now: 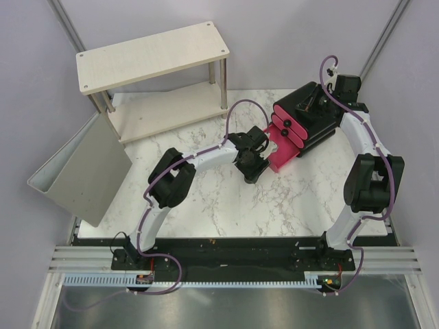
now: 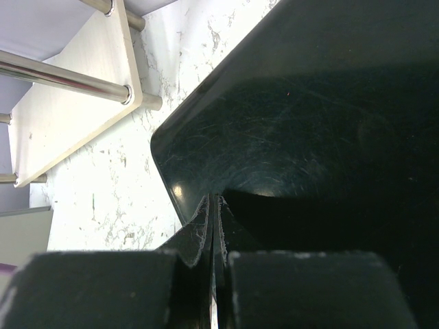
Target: Organize the makeup
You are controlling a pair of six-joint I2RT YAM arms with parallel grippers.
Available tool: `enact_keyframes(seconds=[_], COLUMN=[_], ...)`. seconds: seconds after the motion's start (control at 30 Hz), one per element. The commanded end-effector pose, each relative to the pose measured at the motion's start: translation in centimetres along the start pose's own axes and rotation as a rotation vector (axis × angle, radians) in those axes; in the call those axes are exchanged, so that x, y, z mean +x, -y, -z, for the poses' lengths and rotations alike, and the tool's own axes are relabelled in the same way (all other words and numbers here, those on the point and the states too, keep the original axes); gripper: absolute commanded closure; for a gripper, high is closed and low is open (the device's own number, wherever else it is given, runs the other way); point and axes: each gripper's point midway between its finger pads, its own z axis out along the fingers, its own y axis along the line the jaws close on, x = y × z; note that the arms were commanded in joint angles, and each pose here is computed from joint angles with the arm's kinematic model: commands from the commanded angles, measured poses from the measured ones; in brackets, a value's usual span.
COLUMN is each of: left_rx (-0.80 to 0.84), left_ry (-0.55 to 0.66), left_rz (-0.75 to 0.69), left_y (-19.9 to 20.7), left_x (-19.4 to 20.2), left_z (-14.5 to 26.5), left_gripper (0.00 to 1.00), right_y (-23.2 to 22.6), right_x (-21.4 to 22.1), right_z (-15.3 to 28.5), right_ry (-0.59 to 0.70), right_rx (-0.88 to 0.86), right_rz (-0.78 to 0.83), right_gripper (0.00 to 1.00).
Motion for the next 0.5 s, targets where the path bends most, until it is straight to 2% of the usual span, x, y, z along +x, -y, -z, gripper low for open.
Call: enact_keyframes(seconds=[0.0,0.07,0.13,0.17,0.2,0.27,0.47], left_rx=[-0.022,-0.021,-0.011,-0.006,-0.003,-0.004,-0.015], left_ry=[0.022,0.016,0.010,0.000,-0.004,-0.018,0.031], left_rz=[-0.049,-0.053,-0.055,-0.053,-0.051,-0.046,-0.049], left_y=[-0.4,-0.4,-0.2,-0.1,-0.1,-0.1,0.1], left_x=[-1.3,-1.2,-1.0,-0.7,-0.6,0.0,-1.4], left_z=[-0.3,-0.4,-0.5,-0.5,-0.5,-0.6,1.6], left_gripper=[0.42,0.45,0.57,0.65,0.83,0.98,0.98], right_y=[4.4,4.5,4.5,4.4,4.5,4.4,4.5], right_x=[6.8,6.8,6.8,6.7,6.7,6.6,6.7], right_z=[-0.6,-0.7,-0.7,-0.7,-0.7,-0.7,-0.8], right_ry=[-0.210,-0.210,-0.211,-0.209,-0.210,-0.208,-0.212], right_rx=[0.145,0.147,0.146,0.143,0.147,0.143,0.144], right_rz=[-0.088,-0.090,-0.087,-0.088,-0.090,-0.089,-0.092], right_gripper=[1.00,1.00,1.00,1.00,1.00,1.00,1.00])
